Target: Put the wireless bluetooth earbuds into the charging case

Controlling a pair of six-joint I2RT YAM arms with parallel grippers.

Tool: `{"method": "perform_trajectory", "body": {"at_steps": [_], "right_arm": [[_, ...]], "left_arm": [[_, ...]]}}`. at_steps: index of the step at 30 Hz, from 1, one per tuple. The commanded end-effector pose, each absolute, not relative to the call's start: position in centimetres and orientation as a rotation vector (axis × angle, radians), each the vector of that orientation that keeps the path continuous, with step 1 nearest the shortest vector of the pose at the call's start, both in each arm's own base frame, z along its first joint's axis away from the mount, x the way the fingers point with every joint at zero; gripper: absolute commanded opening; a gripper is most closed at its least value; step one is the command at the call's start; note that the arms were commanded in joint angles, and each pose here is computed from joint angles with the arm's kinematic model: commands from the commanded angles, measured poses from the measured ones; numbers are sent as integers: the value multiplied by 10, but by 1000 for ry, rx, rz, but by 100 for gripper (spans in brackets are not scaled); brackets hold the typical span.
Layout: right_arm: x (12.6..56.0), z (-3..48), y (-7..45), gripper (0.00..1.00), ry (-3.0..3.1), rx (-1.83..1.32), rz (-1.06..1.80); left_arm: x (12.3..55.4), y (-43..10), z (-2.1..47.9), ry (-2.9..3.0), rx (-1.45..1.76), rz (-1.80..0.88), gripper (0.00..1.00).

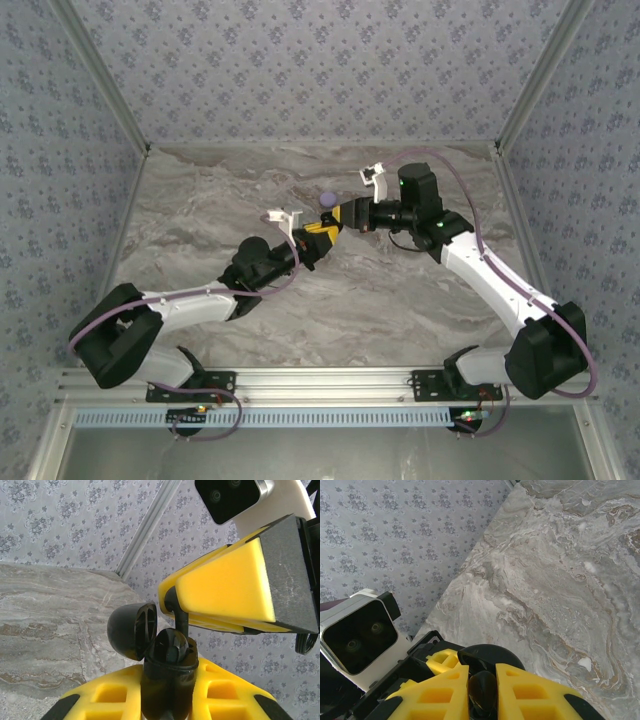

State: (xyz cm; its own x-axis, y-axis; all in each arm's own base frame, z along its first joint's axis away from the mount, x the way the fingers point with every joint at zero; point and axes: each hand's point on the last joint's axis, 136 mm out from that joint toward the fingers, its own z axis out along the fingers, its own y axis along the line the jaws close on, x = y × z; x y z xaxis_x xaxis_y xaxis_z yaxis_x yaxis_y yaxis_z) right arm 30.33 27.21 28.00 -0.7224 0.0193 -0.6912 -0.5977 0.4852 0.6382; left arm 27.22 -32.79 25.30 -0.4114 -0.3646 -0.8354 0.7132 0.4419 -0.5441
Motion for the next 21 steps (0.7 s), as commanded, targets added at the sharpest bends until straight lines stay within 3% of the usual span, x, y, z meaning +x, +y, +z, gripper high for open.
{"method": "perform_trajectory", "body": {"at_steps": [1,13,21], "right_arm": [[294,276,270,19,2124,-497,1222],[292,272,266,22,2149,-497,1189],[293,274,265,30,2151,-501,1176]], "left_arm": [[268,-320,297,1443,286,-1253,17],[267,-321,301,1436,302,-1252,17],[264,-324,300,1442,329,-1257,17]]}}
